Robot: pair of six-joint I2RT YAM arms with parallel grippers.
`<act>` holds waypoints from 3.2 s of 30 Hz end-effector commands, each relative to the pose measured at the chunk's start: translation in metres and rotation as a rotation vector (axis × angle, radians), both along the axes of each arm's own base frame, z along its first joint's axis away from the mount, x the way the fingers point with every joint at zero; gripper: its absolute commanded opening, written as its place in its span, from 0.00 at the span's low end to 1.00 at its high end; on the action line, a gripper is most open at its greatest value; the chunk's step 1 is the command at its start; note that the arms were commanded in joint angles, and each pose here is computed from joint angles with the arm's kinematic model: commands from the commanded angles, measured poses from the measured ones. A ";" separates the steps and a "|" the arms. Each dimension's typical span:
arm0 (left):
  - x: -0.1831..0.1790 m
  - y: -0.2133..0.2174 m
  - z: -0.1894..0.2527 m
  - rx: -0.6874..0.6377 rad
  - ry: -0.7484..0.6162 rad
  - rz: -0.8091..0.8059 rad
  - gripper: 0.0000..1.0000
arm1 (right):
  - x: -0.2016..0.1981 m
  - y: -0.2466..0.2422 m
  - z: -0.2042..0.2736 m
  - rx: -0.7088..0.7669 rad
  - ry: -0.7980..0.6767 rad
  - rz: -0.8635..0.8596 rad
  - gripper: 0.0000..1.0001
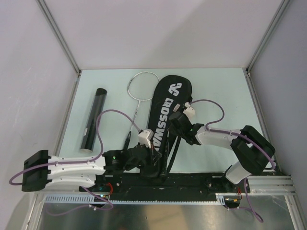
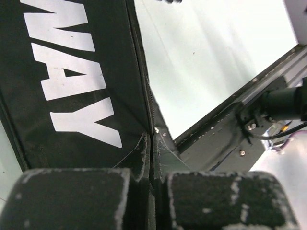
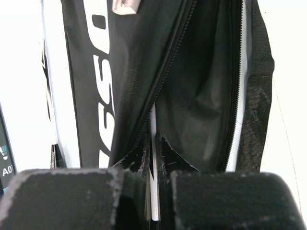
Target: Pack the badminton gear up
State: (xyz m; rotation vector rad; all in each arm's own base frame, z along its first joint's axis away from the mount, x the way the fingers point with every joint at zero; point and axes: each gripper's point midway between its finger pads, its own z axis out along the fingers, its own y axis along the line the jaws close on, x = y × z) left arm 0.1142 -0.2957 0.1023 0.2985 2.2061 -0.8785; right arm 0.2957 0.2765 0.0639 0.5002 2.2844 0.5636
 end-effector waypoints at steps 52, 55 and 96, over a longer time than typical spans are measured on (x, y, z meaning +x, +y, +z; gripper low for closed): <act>-0.014 -0.028 -0.030 -0.002 0.131 0.034 0.00 | 0.025 -0.045 0.029 -0.012 -0.018 0.156 0.78; -0.015 -0.030 -0.029 -0.004 0.134 0.027 0.00 | 0.027 -0.056 0.017 -0.029 0.024 0.139 0.77; 0.029 -0.052 0.012 -0.028 0.050 0.031 0.50 | 0.043 -0.074 0.024 0.011 -0.004 0.113 0.00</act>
